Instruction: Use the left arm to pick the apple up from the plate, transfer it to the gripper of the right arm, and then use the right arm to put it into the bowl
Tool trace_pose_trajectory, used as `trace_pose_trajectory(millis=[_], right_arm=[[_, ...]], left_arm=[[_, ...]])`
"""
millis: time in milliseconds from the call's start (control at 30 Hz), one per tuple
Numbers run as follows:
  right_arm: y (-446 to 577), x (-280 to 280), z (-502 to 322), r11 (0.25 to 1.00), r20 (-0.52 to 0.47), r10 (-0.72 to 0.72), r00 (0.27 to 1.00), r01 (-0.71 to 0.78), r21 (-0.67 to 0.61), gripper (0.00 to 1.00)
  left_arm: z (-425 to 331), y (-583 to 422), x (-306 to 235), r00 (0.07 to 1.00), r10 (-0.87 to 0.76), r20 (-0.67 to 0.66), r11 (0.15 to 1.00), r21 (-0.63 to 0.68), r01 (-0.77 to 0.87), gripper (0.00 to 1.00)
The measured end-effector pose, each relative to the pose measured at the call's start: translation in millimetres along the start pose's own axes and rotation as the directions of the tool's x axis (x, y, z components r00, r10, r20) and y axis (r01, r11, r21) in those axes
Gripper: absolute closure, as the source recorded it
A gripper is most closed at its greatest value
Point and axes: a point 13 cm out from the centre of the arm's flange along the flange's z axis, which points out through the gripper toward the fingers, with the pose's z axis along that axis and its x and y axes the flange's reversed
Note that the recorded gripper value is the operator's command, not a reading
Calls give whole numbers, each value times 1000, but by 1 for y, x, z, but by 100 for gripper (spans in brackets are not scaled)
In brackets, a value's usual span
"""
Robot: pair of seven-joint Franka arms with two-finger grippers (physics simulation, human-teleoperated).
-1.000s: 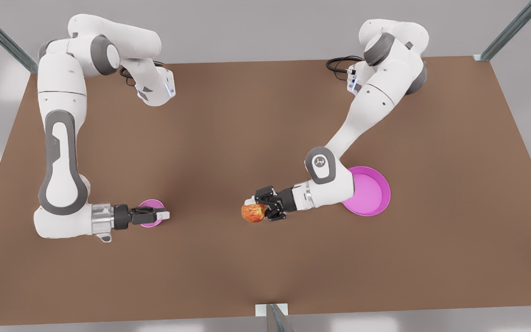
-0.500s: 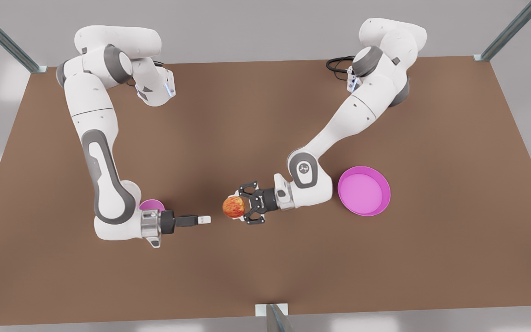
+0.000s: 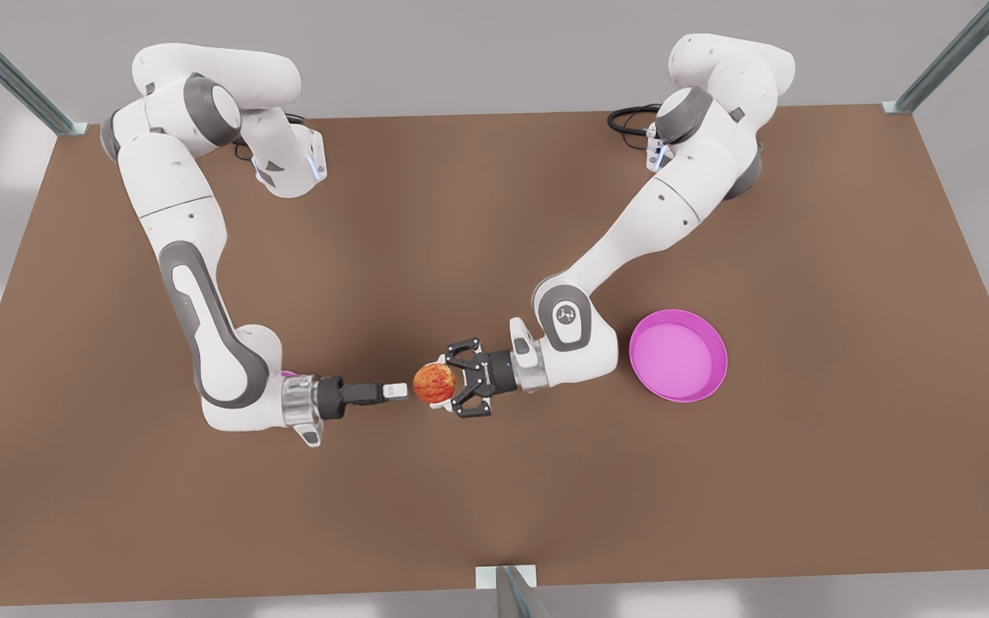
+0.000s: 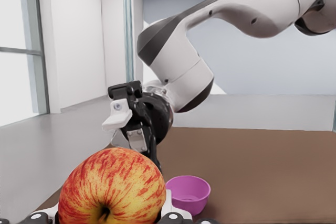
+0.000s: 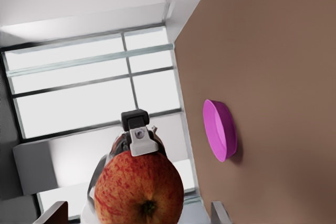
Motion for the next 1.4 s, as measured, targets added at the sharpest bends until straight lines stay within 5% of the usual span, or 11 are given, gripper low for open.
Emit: trace_pose_trajectory(millis=[767,833,967,1033,1167,1233,1400], right_arm=[[-7,14,65,994,-1,-104,995,104,31,0],[-8,16,69,993,-4,-110,994,110,36,10],[-9,17,73,991,-1,-123,992,123,45,11],[-9,16,73,991,2,-128,992,127,48,11],[-9,14,71,989,7,-136,991,136,51,11],[-9,13,70,989,10,-139,990,138,50,34],[-9,12,67,988,14,-148,989,148,49,34]], left_arm=[[1,-2,5,976,219,-1,976,3,-219,26],[1,-2,5,974,229,-2,974,3,-229,26],[1,-2,6,970,244,-3,970,3,-244,23],[1,-2,5,968,250,-3,968,4,-250,1],[1,-2,5,966,259,-1,966,6,-259,1],[2,-2,5,965,262,-1,965,6,-262,1],[2,-2,5,963,268,0,963,6,-268,1]])
